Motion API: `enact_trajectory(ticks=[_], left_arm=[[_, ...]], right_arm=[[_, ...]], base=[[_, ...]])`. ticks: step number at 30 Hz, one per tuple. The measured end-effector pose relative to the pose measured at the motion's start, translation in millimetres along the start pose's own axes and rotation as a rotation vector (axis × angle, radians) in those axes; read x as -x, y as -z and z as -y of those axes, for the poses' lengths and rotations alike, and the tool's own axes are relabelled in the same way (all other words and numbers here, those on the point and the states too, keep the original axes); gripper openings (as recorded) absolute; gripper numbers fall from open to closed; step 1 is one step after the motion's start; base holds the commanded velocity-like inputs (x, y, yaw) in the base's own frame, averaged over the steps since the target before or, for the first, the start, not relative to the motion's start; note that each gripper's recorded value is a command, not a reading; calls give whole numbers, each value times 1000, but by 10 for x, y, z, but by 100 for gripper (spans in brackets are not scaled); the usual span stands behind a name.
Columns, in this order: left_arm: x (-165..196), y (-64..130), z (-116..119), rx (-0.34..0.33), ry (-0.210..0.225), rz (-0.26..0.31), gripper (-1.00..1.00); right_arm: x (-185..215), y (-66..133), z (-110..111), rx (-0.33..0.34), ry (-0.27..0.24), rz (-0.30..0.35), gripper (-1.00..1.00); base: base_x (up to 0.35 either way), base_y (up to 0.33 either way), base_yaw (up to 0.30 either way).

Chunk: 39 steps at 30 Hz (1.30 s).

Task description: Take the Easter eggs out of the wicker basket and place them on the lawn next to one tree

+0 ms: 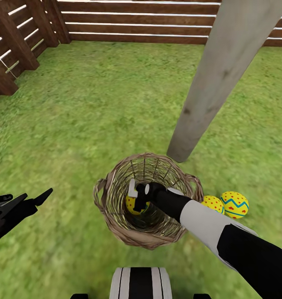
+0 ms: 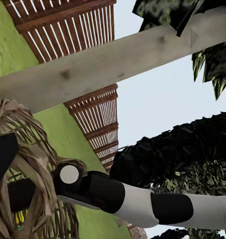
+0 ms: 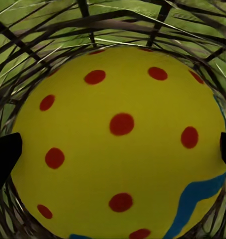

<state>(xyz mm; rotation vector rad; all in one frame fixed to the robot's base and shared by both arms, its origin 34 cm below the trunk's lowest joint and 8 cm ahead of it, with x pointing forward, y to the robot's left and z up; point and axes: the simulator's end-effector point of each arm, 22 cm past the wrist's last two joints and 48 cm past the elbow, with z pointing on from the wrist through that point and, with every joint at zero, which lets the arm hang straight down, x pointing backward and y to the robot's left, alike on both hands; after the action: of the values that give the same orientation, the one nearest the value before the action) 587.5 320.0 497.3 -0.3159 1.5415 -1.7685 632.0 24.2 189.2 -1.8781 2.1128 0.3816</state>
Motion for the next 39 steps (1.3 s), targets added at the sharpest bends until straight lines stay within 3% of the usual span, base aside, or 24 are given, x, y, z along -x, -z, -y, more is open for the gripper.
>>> enact_trajectory(ticks=[9,12,18,26,31,33,36,39], left_arm=[[54,-42,168,-18,-26,-1,100],[70,-57,224,-24,-35,-1,100],[101,-84,352,-43,-53,-1,100],[144,-118,521,-66,-78,0,100],[166,-136,626,-80,-93,1,100],[174,-145,669,-85,-99,0,100],[186,-155,725,-91,-108,0,100],[199,-164,790,-100,-117,1,100]], right_arm=[[20,193,104,-27,8,-8,-100],[-14,260,146,-41,-9,-35,-100],[61,406,228,-65,-15,-30,-100],[17,711,392,-122,-67,-100,-100],[-8,917,546,-161,-90,-96,-100],[-11,1034,616,-182,-100,-97,-100],[43,1371,800,-239,-96,-62,-100],[52,1648,778,-186,-133,-25,-100]], base=[[-104,0,0],[-137,0,0],[-8,0,0],[-79,0,0],[-8,0,0],[0,0,0],[0,0,0],[0,0,0]])
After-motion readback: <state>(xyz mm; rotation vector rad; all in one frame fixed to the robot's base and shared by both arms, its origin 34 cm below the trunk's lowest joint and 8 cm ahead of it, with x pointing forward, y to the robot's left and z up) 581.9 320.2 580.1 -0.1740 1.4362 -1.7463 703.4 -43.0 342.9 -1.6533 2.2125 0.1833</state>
